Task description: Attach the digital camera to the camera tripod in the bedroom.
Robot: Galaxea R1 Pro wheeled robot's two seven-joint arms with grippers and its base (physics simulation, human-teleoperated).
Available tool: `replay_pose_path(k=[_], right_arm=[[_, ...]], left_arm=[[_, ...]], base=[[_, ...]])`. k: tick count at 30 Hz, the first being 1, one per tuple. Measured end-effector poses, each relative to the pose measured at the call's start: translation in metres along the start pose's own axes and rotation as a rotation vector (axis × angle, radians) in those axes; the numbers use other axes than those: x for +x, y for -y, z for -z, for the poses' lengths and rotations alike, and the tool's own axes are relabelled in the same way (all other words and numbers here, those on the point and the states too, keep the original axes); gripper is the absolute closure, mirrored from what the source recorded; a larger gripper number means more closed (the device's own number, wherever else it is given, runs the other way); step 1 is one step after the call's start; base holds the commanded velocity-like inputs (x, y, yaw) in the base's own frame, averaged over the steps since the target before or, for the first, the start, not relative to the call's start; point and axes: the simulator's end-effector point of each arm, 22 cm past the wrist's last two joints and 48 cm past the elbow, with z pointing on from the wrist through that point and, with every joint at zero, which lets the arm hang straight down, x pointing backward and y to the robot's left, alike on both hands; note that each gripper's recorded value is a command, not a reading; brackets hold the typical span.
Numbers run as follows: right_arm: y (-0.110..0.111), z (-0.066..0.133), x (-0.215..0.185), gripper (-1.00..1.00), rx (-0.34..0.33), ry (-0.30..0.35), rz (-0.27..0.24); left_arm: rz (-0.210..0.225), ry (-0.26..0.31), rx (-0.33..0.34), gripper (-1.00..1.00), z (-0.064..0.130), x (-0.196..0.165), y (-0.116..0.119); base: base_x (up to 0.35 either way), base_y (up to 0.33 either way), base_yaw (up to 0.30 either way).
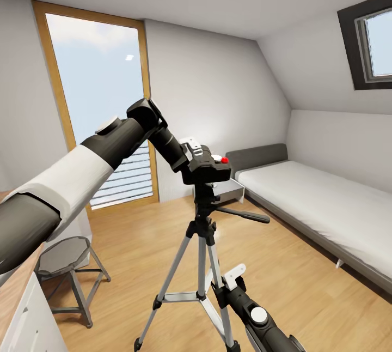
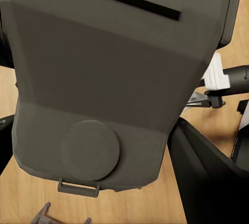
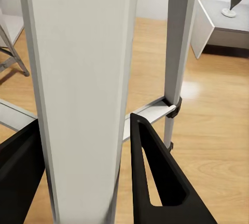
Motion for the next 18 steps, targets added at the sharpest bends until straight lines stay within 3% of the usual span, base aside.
replay_pose_path(k=[18], right_arm=[[0.0,0.0,0.0,1.0,0.0,0.0,0.0]], left_arm=[[0.007,-0.003,-0.005,1.0,0.0015,0.0044,-0.0037]], base=[[0.0,0.0,0.0]])
